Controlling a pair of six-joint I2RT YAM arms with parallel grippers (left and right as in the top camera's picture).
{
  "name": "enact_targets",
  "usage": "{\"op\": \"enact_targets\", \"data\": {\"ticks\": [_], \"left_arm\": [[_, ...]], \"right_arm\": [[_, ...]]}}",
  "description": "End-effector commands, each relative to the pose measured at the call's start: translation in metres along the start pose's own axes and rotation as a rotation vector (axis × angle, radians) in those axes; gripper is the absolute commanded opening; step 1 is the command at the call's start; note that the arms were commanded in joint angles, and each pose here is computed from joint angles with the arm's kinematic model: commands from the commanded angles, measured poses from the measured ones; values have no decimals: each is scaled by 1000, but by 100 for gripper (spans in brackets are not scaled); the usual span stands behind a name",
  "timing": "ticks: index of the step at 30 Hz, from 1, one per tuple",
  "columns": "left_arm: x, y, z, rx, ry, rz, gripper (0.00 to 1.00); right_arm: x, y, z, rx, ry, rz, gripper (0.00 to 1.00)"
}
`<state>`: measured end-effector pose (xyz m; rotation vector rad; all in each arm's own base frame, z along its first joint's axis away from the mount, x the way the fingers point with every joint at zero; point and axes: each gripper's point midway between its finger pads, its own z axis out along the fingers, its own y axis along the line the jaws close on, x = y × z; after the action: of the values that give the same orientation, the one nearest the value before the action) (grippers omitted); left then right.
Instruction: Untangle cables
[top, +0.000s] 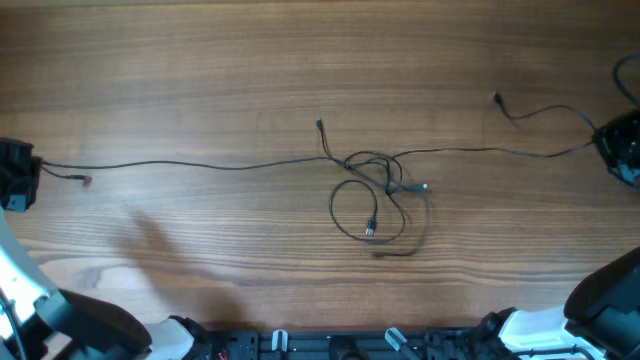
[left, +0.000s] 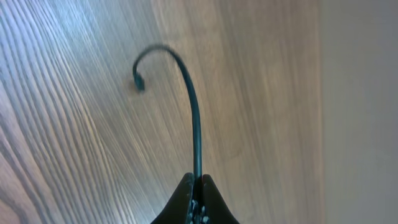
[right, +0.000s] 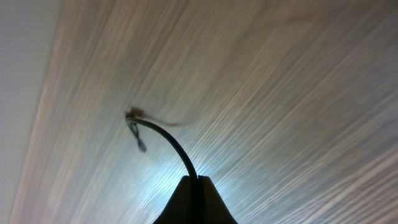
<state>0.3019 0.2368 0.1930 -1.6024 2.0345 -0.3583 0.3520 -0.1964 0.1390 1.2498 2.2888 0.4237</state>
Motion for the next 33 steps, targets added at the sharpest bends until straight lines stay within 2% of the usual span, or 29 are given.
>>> {"op": "enact_targets", "data": {"ticks": [1,5,10,17,18,19,20,21,22,23,24,25,27,29,33], "left_arm": [[28,-21,24,28,114,38,4],[74,-51,44,42,212,205,4],[156,-92,60,74,352,445,4],[254,-110,76,54,497,662,10],[271,-110,79,49,527,699,14],[283,-109,82,38,543,726,25],[298,-107,86,20,558,761,68],[308,-105,90,9,570,786,92],[319,-104,92,4,586,808,100],[327,-103,94,0,596,826,100],[334,-104,97,-8,575,864,100],[338,-110,98,18,557,910,100],[344,-121,96,63,547,951,100],[358,-128,93,101,551,981,100],[406,-122,82,127,608,1112,95]], "right_arm": [[29,40,0,-94,79,-86,4],[72,79,12,-123,167,-241,4],[137,126,22,-152,273,-414,4],[220,168,30,-158,354,-649,4],[230,172,31,-163,370,-671,4],[242,175,33,-167,390,-696,4],[255,178,38,-167,411,-722,5],[263,179,43,-164,424,-727,6],[271,179,48,-154,441,-724,12],[277,178,53,-147,455,-729,21],[285,174,63,-123,473,-740,46],[288,170,70,-108,490,-738,59],[291,164,78,-84,507,-718,73],[296,154,91,-50,538,-709,77],[306,134,101,18,601,-694,75]]}}
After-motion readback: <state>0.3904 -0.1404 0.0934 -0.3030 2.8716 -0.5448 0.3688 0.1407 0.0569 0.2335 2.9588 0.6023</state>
